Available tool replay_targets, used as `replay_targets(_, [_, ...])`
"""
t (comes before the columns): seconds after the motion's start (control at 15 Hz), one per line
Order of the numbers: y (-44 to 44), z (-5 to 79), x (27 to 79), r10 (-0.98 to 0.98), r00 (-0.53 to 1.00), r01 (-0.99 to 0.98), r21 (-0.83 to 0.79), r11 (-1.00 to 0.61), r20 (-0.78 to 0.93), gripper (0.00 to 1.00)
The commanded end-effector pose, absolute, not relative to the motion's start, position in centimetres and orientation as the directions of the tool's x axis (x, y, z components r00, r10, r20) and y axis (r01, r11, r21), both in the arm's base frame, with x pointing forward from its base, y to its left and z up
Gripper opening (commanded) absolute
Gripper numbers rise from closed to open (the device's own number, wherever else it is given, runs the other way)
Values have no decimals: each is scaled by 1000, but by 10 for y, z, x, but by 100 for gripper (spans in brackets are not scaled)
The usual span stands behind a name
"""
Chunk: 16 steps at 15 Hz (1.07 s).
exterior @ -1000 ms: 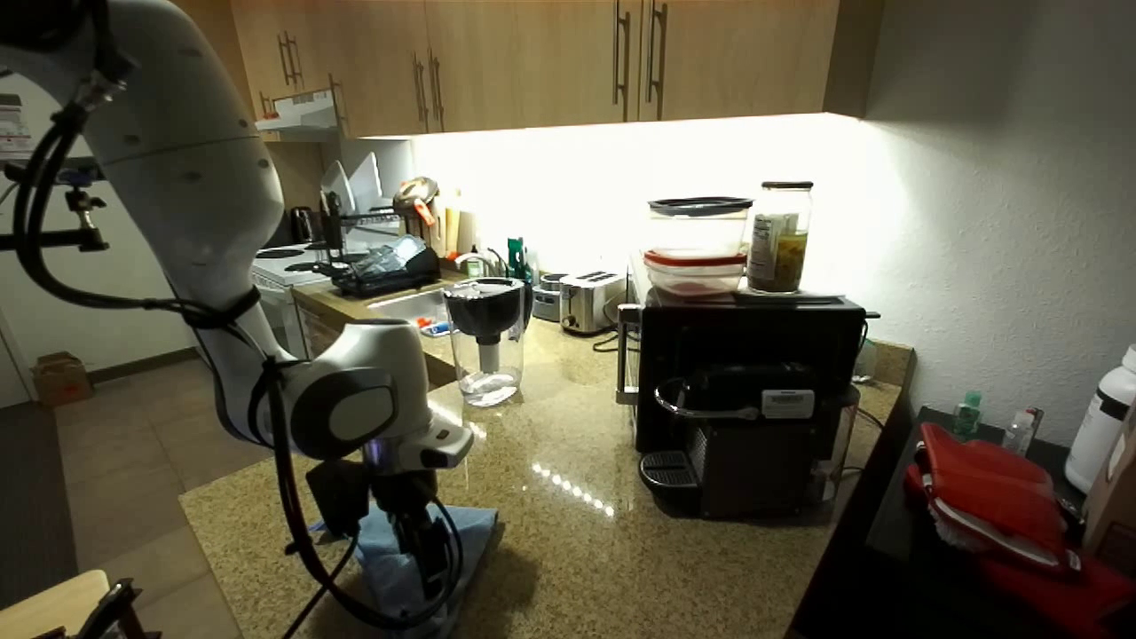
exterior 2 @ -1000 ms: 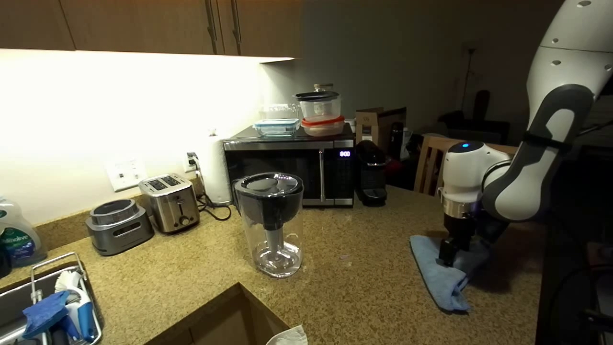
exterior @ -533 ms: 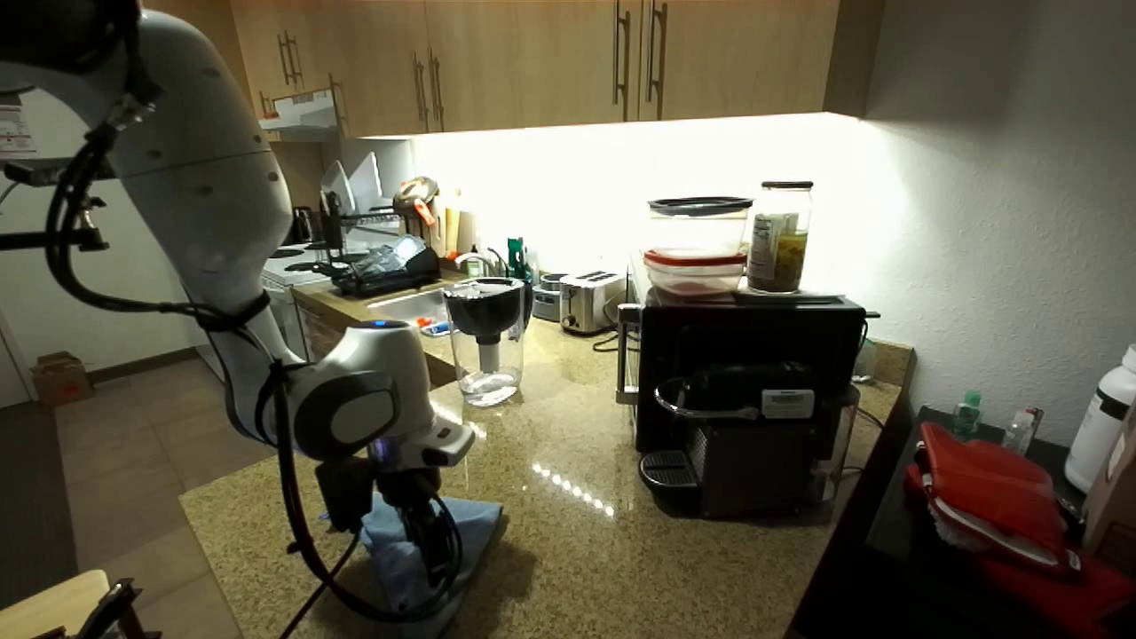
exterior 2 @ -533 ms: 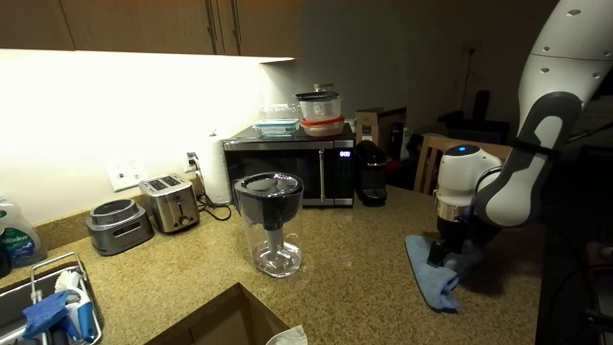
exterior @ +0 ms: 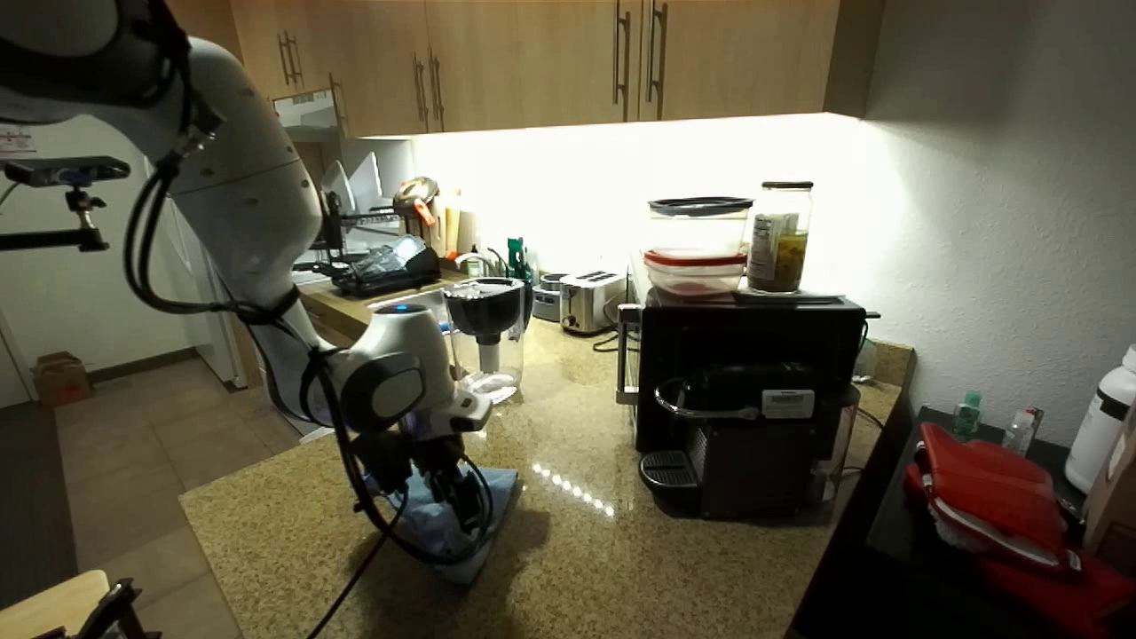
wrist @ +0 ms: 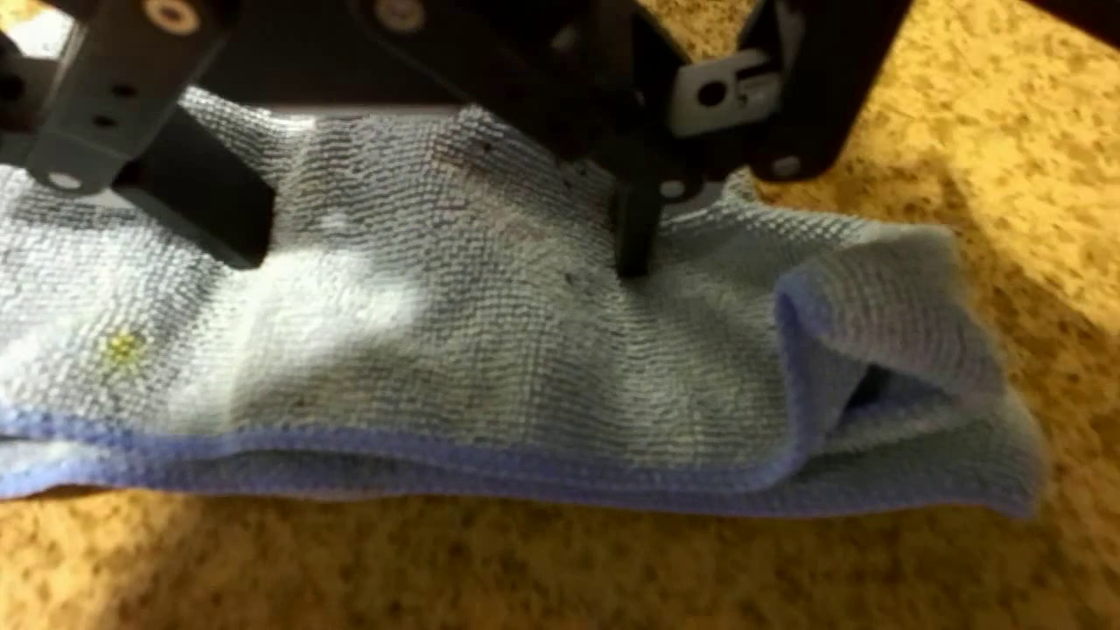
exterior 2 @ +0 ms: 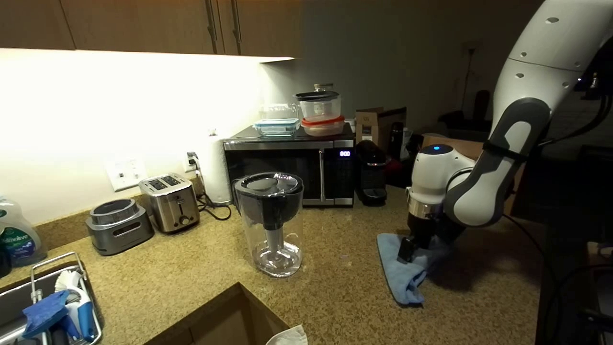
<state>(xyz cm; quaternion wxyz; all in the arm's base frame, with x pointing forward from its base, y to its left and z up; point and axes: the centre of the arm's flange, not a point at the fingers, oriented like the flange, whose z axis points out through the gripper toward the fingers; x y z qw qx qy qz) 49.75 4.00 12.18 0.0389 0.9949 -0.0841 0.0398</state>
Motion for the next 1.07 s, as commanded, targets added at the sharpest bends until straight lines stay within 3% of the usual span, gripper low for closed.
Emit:
replay_targets(0.0, [45, 117, 536, -118, 987, -125, 56, -991, 106, 100])
replay_targets(0.27, [52, 123, 557, -77, 986, -86, 54, -995, 145, 100])
replay_targets(1.0, [47, 197, 516, -28, 998, -30, 39, -999, 51, 100])
